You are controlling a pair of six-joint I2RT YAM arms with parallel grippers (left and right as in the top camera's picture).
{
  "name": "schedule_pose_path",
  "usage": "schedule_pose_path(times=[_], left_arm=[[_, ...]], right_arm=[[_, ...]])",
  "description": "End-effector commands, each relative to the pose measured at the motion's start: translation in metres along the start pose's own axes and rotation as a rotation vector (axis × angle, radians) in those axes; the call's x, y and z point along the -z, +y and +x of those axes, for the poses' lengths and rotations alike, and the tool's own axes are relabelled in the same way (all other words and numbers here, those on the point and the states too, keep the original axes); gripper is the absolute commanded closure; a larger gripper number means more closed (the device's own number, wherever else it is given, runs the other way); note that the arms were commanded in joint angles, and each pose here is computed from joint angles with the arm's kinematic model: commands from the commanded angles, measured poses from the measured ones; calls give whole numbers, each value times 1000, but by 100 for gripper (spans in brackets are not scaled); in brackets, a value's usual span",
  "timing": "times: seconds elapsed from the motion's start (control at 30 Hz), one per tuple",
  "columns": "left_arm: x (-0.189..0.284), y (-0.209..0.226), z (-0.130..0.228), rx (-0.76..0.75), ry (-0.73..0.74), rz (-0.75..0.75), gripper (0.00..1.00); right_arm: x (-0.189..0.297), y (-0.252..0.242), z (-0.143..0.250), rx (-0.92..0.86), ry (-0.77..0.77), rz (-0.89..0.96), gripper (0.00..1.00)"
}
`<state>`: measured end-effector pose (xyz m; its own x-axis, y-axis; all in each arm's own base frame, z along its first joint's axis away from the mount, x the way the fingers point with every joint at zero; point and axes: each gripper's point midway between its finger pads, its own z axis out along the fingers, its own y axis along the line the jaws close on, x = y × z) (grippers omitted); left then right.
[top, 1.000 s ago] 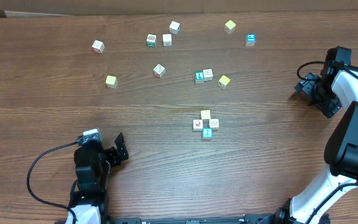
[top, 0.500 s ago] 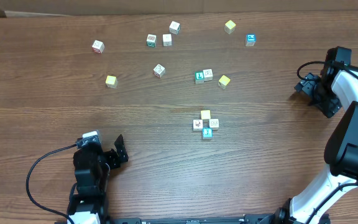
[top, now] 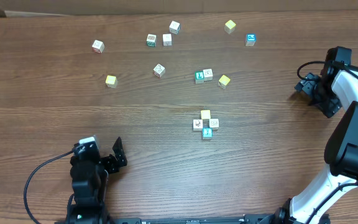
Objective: Form a circle
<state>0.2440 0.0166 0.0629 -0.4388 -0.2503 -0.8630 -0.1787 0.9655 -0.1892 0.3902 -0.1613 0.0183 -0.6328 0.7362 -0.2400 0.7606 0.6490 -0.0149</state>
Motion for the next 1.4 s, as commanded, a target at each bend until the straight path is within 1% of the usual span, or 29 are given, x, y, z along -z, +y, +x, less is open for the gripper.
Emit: schedule_pose_path(times=[0.0,0.23,0.53,1.37], left_arm=[[7,-3,-20,-11,-95,13,0],[20,-9,-49,-67,-237,38,0],[42,-16,-81,-64,-402,71,1],[42,-17,-81,-65,-405,78,0]], right_arm=[[9,1,-4,-5,-24,-11,0],[9,1,-4,-5,-24,-10,0],[9,1,-4,-5,-24,-10,0],[9,1,-4,-5,-24,-10,0]])
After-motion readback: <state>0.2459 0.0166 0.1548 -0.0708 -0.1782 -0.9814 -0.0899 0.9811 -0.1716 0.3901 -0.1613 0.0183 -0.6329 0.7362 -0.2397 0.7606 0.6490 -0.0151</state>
